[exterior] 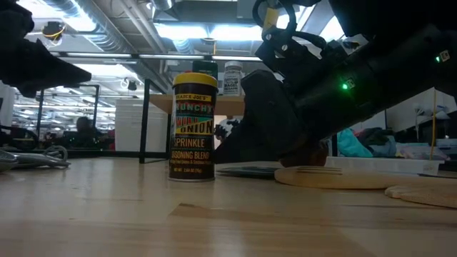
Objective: Shelf spices
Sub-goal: Put the yellow seasoning bottle on the shelf
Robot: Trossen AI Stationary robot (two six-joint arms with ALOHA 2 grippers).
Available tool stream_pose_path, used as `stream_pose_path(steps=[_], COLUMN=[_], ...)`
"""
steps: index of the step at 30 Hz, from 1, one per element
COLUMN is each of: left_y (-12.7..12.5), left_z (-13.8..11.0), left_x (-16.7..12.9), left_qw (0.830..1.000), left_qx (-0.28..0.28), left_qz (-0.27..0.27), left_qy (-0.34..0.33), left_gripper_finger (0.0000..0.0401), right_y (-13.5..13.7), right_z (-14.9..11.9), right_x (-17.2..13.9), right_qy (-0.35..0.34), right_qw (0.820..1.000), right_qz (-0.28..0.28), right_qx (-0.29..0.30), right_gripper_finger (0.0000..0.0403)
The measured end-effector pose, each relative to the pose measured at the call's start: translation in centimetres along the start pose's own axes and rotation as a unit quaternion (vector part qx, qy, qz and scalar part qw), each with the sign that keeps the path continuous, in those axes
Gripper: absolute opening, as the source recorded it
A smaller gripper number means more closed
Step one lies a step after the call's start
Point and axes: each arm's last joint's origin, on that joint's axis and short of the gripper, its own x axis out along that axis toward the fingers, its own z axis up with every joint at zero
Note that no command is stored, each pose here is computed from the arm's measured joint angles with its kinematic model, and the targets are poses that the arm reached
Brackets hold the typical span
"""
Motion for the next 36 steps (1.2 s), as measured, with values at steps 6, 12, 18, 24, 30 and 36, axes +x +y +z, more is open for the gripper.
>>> stream_pose_path(steps=[6, 12, 18, 24, 30, 36], left_y=[-2.4, -5.1, -7.1, -7.5, -5.6, -3.6], left_z=[0.2, 1.5, 3.2, 5.1, 5.1, 4.9], left_x=[-0.1, 0.1, 2.4, 6.0, 9.3, 11.7], left_qw=[1.0, 0.999, 0.984, 0.941, 0.951, 0.949], left_qx=[-0.002, 0.021, 0.089, 0.184, 0.179, 0.173], left_qz=[-0.003, -0.025, -0.135, -0.285, -0.25, -0.255], left_qy=[0.001, 0.032, 0.077, 0.015, 0.034, 0.064], left_gripper_finger=[0.0003, 0.0001, 0.0001, 0.0001, 0.0001, 0.0001], right_y=[0.0, 0.0, 0.0, 0.0, 0.0, 0.1], right_z=[0.0, 0.0, 0.0, 0.0, 0.0, 0.0], right_x=[0.0, 0.0, 0.0, 0.0, 0.0, 0.0], right_qy=[0.0, 0.0, 0.0, 0.0, 0.0, 0.005], right_qw=[1.0, 0.999, 0.999, 0.999, 0.999, 0.999], right_qz=[0.0, 0.001, 0.001, 0.0, 0.001, 0.01], right_qx=[-0.024, -0.037, -0.037, -0.037, -0.037, -0.037], right_gripper_finger=[0.0244, 0.0244, 0.0244, 0.0244, 0.0244, 0.0244])
